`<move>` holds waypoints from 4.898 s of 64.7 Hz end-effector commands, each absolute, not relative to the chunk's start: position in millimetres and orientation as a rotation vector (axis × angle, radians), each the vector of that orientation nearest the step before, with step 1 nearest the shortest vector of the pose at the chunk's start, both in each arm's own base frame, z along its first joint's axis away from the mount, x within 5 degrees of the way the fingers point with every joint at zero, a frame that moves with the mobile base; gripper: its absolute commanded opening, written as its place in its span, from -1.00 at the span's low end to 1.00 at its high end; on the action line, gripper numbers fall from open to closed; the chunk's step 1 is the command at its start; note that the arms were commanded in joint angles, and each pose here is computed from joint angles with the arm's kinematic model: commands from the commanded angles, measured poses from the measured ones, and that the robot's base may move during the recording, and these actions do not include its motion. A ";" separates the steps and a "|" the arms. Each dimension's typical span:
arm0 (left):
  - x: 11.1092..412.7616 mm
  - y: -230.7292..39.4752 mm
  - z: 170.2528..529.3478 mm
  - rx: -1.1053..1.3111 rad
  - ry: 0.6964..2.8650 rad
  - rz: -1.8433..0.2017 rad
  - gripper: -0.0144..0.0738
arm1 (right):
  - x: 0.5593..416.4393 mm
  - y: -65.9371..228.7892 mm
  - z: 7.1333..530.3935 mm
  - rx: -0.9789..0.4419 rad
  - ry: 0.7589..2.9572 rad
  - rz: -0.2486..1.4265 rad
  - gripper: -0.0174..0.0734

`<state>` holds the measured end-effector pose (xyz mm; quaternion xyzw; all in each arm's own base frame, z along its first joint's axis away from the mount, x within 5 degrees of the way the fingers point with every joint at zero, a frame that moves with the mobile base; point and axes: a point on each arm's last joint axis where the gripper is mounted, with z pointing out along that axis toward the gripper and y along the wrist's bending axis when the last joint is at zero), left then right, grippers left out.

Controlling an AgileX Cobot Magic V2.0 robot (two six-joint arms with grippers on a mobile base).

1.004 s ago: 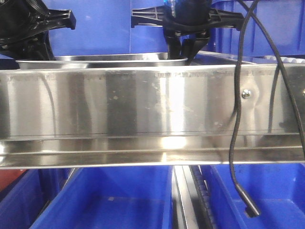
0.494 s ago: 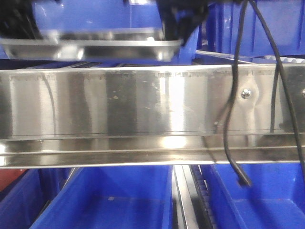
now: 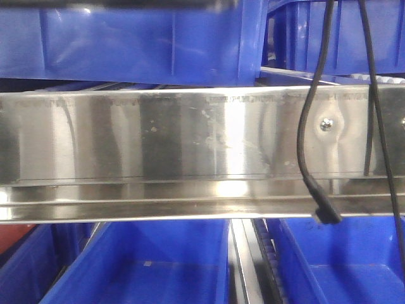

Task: Stack silver trays without gaps
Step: 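Lift the silver tray with both grippers and pull it off the shelf, then drive the base to the other rack holding the tray in both grippers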

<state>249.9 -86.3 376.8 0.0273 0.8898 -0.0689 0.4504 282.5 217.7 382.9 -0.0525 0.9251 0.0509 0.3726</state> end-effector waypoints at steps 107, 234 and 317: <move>215.9 -104.1 424.3 0.150 1.874 -0.256 -0.71 | 265.7 210.1 420.5 -0.124 2.184 0.182 -0.74; 215.9 -104.1 424.3 0.150 1.874 -0.256 -0.71 | 265.7 210.1 420.5 -0.124 2.184 0.182 -0.74; 215.9 -104.1 424.3 0.150 1.874 -0.256 -0.71 | 265.7 210.1 420.5 -0.124 2.184 0.182 -0.74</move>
